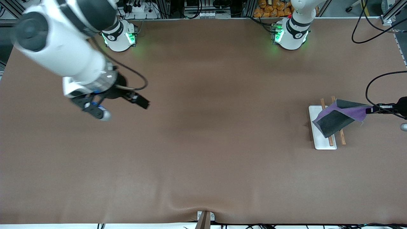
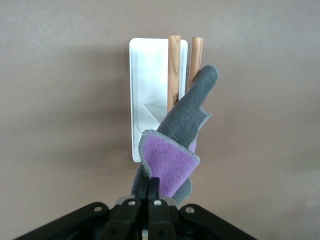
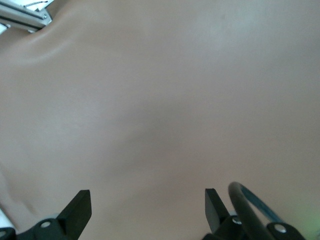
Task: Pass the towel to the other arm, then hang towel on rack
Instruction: 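Drape the towel over the wooden rods with the left gripper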
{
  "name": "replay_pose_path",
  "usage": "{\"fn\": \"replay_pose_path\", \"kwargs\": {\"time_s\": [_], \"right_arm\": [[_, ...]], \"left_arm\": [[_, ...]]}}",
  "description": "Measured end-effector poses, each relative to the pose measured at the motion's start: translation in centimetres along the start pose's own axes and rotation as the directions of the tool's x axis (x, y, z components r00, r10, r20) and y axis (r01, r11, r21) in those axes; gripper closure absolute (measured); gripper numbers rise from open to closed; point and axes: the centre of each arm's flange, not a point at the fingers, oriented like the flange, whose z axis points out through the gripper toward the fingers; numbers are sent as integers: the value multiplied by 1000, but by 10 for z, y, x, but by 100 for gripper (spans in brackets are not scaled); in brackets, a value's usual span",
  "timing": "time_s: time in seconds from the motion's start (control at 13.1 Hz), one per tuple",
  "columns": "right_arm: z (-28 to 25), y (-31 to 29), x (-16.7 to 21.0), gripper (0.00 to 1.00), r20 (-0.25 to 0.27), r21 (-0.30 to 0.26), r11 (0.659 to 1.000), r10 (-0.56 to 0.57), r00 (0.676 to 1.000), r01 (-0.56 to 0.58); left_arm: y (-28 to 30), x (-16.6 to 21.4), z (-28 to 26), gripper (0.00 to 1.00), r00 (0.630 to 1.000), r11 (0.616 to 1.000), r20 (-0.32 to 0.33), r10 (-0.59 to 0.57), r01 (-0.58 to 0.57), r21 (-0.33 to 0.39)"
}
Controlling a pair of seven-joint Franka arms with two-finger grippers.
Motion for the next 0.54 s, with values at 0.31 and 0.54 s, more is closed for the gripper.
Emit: {"fn": "replay_pose_path", "kwargs": {"time_s": [0.31,0.54], "right_arm": [[-20,74,60,0,-54,-114,927,-366,929,358],[-37,149,108,0,-38,-131,835,-543,839,534]], "left_arm": [[-4,2,11,59,1000,1000,17,-1,1,-11],[-6,4,14,25,1000,1000,20,-1,1,-13]]}}
